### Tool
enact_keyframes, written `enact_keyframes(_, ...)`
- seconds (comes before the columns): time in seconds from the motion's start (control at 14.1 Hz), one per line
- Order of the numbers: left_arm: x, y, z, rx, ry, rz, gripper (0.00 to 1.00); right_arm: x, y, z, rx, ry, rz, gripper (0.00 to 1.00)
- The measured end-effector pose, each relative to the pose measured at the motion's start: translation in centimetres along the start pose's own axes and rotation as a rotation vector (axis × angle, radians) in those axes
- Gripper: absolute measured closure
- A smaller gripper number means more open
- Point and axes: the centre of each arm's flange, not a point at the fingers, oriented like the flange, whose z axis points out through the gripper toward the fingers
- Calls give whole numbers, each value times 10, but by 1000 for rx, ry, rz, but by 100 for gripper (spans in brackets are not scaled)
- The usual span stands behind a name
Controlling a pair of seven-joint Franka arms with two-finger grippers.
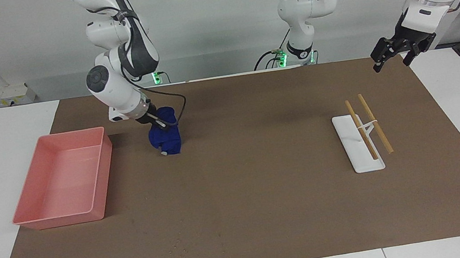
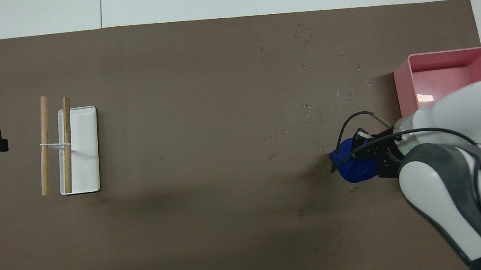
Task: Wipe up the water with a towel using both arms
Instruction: 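Carry the blue cloth into the pink bin with the right gripper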
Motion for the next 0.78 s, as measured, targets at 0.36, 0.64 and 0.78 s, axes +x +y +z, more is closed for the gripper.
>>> enact_keyframes(0.36, 0, 16, 0, 0, 0, 16, 0, 53, 20, -108, 23, 163, -86, 78)
enact_keyframes(0.64, -1, 17, 2, 0, -4, 19, 0, 112, 54, -123, -69, 274, -285, 78)
enact_keyframes(0.78, -1, 18, 4, 0, -8, 19, 0, 150, 85, -118, -88, 270, -353, 78)
